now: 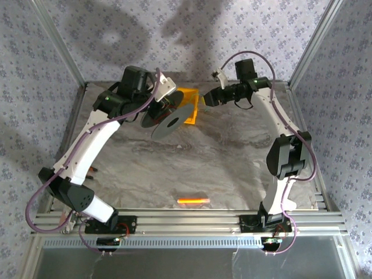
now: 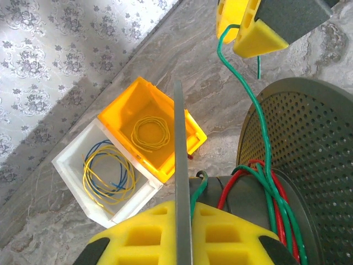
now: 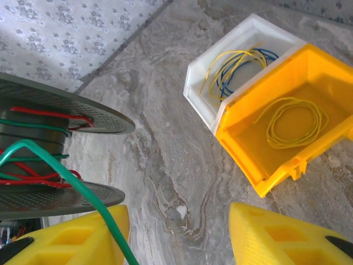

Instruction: Wrap the cables

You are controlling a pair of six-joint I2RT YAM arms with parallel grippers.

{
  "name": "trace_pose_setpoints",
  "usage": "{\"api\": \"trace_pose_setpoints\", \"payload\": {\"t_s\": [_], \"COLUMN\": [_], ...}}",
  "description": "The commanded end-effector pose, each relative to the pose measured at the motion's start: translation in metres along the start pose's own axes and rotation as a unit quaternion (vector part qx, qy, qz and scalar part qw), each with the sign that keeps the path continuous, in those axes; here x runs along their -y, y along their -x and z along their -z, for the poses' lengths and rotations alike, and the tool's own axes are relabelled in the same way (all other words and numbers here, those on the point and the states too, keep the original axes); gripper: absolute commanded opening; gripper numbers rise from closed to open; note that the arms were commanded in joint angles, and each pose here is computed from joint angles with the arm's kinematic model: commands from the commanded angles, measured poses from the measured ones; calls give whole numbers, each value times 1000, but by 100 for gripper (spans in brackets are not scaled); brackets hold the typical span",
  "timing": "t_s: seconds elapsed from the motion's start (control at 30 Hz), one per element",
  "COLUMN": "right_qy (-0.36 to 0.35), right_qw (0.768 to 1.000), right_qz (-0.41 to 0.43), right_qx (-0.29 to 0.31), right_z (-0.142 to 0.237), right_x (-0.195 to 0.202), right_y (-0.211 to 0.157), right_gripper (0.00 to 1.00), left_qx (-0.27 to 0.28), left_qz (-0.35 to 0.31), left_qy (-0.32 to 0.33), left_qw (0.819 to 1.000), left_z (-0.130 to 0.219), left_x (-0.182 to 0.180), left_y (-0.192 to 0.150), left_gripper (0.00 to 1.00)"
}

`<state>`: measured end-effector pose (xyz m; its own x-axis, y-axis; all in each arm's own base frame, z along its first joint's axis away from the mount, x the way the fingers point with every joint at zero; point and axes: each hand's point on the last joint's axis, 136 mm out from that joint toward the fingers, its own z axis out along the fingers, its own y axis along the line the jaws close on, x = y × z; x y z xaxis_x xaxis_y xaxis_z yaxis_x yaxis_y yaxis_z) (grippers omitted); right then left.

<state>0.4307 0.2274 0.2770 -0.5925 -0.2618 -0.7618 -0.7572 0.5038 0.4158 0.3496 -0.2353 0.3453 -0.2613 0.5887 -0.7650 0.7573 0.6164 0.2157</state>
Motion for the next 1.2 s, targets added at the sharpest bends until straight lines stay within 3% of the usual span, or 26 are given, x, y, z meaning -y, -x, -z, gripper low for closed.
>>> {"api": "trace_pose_setpoints", "payload": {"t_s": [0.0,0.17,0.27,0.43,0.6,0.77,1.0,1.17], "right_qy": [1,23,25,19,-11,-21,7,28], "right_qw": [999,998,998,998,999,999,999,999], "right_qz": [-4,-4,-6,-8,-23,-48,-33,-17], "right_qx": [32,51,56,56,38,7,-8,-15], "right_z": [17,16,17,17,9,-15,-42,-55], "right_x": [-1,-9,-11,-9,10,25,-3,-25], "right_y": [9,8,7,5,-6,-34,-49,-56], "right_gripper": [54,48,26,0,0,0,0,0], "left_qx": [87,109,114,128,182,287,345,381], "left_qz": [2,19,26,37,76,157,200,242], "left_qy": [11,12,11,3,-31,-102,-155,-147], "left_qw": [996,994,993,991,980,939,904,880], "left_z": [47,54,54,58,75,109,117,120], "left_x": [-5,-12,-13,-14,-16,-30,-43,-66], "left_y": [40,47,48,53,70,101,129,138], "left_gripper": [0,0,0,0,0,0,0,0]}}
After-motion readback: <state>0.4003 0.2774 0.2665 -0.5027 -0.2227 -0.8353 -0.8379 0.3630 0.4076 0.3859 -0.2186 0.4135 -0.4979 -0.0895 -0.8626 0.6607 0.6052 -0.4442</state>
